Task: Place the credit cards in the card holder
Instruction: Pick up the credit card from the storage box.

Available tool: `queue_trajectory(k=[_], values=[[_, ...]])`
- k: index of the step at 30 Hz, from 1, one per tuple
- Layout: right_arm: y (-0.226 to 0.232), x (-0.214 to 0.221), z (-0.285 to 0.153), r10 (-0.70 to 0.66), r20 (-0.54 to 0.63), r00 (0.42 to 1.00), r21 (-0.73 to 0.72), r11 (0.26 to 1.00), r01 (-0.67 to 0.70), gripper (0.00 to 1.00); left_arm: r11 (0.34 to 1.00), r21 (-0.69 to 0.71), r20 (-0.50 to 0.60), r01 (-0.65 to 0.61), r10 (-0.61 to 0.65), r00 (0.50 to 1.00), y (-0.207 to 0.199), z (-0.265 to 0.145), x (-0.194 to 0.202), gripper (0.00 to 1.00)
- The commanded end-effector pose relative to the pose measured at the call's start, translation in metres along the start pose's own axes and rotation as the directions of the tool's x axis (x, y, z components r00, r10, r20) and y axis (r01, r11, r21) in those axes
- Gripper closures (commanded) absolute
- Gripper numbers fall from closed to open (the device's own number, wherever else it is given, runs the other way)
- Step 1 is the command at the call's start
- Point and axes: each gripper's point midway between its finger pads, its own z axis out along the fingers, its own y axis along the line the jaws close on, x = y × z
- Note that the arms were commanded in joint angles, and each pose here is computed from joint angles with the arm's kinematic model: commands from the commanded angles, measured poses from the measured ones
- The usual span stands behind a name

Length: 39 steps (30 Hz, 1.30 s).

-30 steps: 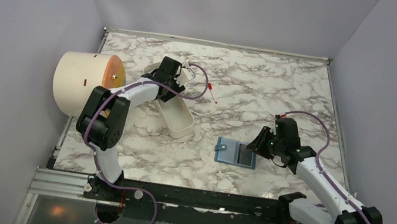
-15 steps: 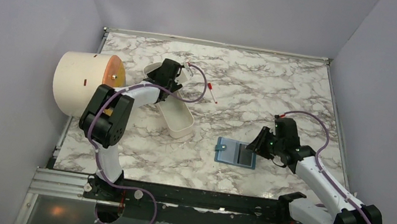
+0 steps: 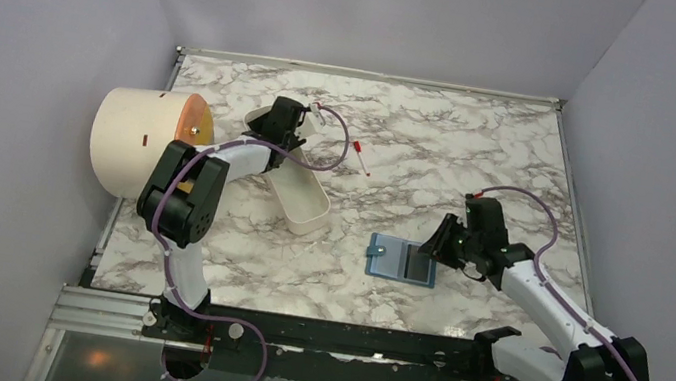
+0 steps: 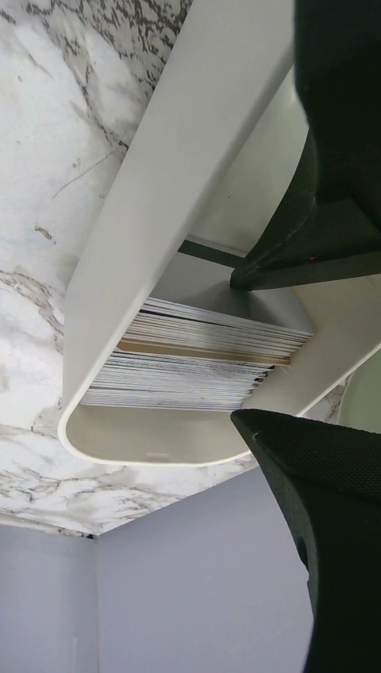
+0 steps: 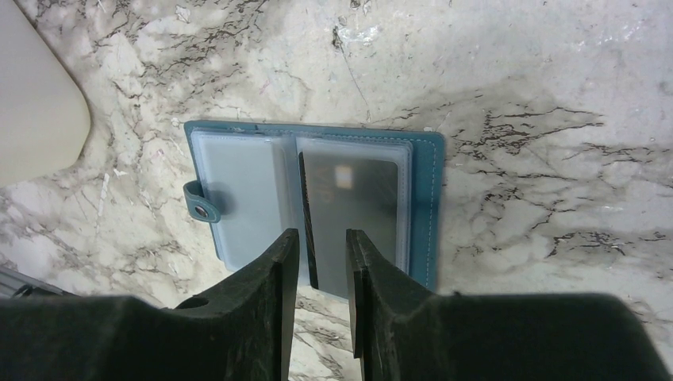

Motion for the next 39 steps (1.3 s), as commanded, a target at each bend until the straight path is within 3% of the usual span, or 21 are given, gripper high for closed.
queue_trajectory(k=[1,6,12,17,39], values=[[0.009,-0.013,0.001,-0.030,0.036,0.999,-0.023,0.999,0.031,0.72,0.997,-0.070,0.004,0.019,-0.019,1.000,0.026,0.002,-0.004,0.42],[0.007,-0.009,0.006,-0.029,0.020,0.999,-0.021,0.999,0.030,0.72,0.998,-0.063,0.002,0.021,-0.021,1.000,0.026,0.004,-0.002,0.45],[0.007,-0.012,0.006,-0.036,0.027,0.999,-0.015,0.999,0.036,0.72,1.000,-0.030,-0.022,0.006,-0.007,1.000,0.019,0.008,0.003,0.57],[0.007,-0.011,0.006,-0.037,0.024,0.999,-0.017,0.999,0.037,0.72,0.999,-0.030,-0.014,0.017,-0.017,1.000,0.023,0.003,0.000,0.61],[0.009,-0.010,0.004,-0.031,0.026,0.999,-0.030,0.999,0.032,0.73,0.998,-0.054,0.004,0.038,-0.038,0.999,0.038,-0.009,-0.009,0.68]])
